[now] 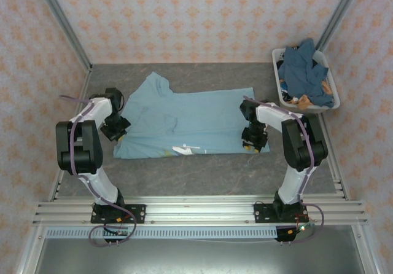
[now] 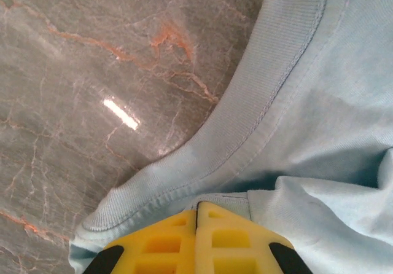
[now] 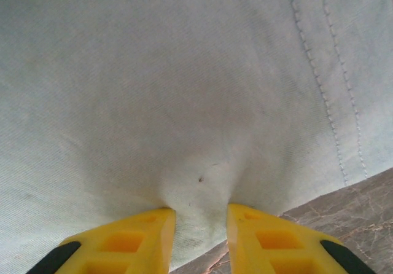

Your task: Fold and stack the t-shirts

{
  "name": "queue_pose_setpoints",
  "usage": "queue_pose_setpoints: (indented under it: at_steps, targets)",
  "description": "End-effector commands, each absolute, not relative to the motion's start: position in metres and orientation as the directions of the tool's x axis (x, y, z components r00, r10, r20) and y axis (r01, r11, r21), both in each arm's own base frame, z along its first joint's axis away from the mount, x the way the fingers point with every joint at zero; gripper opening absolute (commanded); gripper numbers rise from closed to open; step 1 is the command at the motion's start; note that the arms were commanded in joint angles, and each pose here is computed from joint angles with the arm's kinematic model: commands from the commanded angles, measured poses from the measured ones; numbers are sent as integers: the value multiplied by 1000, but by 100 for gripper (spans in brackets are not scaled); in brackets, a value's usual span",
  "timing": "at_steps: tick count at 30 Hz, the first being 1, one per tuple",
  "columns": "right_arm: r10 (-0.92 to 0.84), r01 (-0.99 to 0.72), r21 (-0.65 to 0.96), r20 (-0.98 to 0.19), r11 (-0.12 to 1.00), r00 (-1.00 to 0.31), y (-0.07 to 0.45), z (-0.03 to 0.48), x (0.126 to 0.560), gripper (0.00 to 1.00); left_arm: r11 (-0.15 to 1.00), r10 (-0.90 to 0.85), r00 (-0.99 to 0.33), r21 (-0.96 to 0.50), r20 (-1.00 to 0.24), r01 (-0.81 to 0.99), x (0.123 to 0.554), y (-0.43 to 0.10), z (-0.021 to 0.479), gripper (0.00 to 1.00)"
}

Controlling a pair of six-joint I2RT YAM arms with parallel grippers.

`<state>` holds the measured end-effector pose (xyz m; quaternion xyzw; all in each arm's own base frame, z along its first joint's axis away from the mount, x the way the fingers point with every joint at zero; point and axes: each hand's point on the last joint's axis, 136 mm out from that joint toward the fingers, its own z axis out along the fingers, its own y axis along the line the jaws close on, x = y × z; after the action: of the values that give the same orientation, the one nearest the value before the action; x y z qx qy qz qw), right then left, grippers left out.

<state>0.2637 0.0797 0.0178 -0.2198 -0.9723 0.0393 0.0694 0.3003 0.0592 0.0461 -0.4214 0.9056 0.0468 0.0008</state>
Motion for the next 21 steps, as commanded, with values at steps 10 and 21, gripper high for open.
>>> queue_pose_setpoints:
  at_steps: [10,21]
  targets:
    - [430,423,-137,22,896,-903,64,43,269,39,664,-730,-680,167,-69,-729,280,67,72,49]
    - [447,448,-37,-31,893,-894,78,46,292,39,606,-794,-607,-51,6,-794,275,-13,63,42]
